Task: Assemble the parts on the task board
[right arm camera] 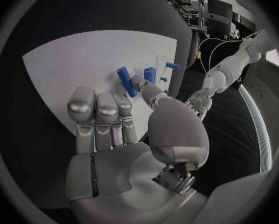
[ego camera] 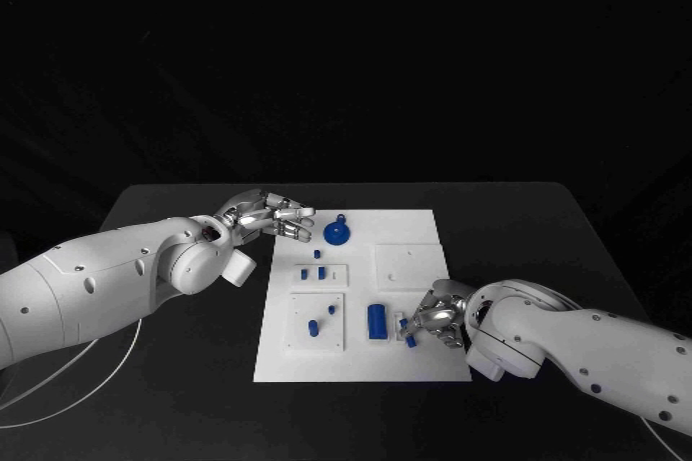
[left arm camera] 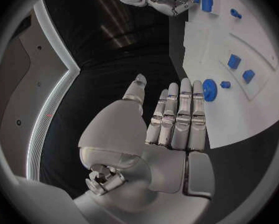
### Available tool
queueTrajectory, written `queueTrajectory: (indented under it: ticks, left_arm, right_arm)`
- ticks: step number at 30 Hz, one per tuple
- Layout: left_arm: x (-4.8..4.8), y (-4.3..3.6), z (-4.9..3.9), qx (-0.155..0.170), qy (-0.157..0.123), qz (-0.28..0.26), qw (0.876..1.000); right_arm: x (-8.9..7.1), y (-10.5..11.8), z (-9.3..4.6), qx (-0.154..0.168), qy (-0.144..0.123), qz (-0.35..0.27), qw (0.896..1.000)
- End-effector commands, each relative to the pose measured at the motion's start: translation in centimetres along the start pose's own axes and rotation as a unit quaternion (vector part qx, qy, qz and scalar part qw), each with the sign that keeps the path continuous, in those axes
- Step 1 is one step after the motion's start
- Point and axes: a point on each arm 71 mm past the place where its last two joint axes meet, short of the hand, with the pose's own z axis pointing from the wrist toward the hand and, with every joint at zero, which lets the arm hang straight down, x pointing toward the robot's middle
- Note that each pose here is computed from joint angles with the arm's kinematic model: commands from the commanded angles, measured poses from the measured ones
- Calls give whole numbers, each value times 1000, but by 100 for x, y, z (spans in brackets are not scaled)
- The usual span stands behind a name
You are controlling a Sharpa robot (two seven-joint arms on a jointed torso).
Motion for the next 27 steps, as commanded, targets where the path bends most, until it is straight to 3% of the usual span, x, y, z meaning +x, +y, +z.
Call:
queueTrajectory:
  ticks: [1,14,27]
  left_arm:
    - [21,-9,2,2,9,-1,1000]
    - [15,-3,-4,0,10,-1,1000]
    - [16,0,-2,-2,11,0,1000]
  right_arm:
    - [34,-12,16,4,-1,-2,1000]
    - [-71,-4,28,7,-13,-9,1000]
    - [-72,15,40,12,0,-20,1000]
